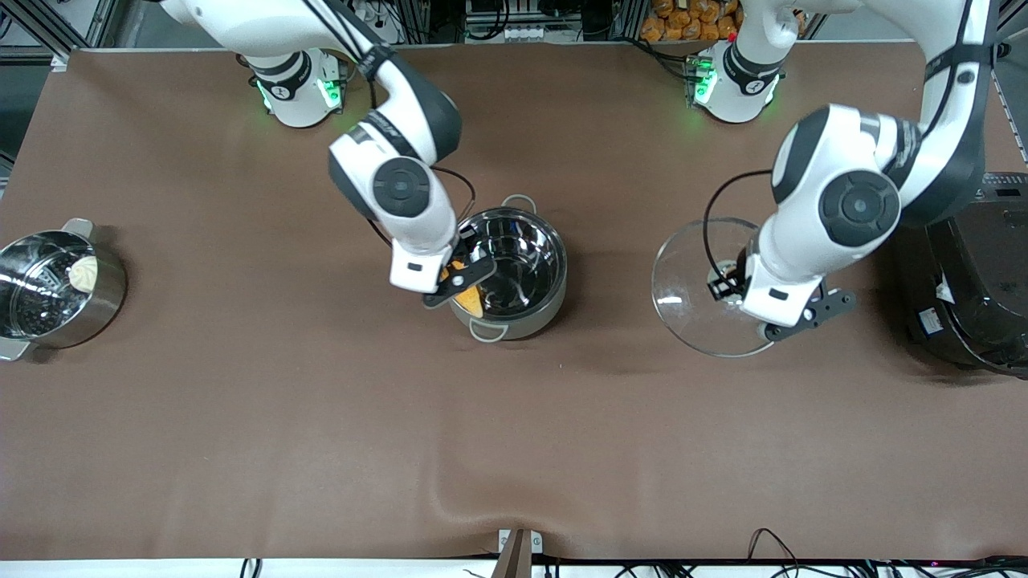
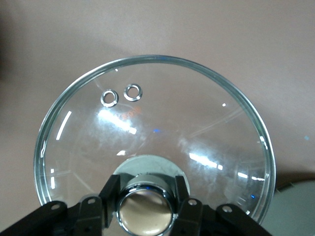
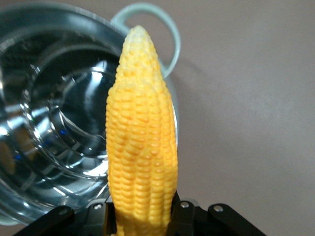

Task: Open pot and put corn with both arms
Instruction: 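Lower the corn into the pot while the left gripper holds the lid aside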

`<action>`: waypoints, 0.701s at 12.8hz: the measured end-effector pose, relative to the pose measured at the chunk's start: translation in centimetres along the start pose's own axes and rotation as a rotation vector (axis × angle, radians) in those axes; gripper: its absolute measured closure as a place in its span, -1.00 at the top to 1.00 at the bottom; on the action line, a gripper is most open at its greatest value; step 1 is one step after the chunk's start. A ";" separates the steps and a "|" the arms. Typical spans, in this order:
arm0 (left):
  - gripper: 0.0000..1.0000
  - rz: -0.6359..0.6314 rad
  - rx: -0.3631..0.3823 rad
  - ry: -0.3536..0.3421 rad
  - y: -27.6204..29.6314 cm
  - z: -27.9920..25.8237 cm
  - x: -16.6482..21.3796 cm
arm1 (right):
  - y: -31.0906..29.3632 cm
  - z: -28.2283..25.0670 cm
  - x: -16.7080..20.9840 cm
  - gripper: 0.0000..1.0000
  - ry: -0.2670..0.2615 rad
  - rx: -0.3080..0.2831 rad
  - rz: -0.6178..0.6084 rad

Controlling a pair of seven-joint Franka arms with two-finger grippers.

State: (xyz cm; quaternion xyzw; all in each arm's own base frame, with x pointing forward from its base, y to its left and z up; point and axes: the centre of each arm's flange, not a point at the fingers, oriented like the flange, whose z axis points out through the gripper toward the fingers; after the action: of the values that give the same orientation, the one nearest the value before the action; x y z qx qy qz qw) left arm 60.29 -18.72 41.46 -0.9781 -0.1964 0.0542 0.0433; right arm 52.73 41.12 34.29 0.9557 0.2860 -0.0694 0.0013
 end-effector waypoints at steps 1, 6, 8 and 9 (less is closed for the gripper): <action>-0.01 0.005 -0.002 -0.002 -0.4 2.6 0.2 | -1.1 0.6 -0.1 -0.27 -0.022 -0.026 -0.028; -0.01 0.023 0.010 -0.032 0.2 11.8 -0.5 | -6.1 1.8 -0.5 -0.27 -0.049 -0.145 -0.148; -0.01 0.023 0.009 -0.037 0.6 14.0 -0.1 | -7.5 2.5 0.1 -0.27 -0.044 -0.155 -0.161; -0.01 0.023 0.006 -0.035 0.8 14.8 0.0 | -7.9 3.1 0.4 -0.29 -0.044 -0.165 -0.159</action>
State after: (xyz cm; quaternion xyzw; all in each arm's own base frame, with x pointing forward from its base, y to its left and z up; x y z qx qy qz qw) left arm 58.77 -18.49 26.75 -0.9790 -0.1856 0.0726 0.0420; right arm 48.31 47.86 31.51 0.9249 0.3655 -0.0664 0.0808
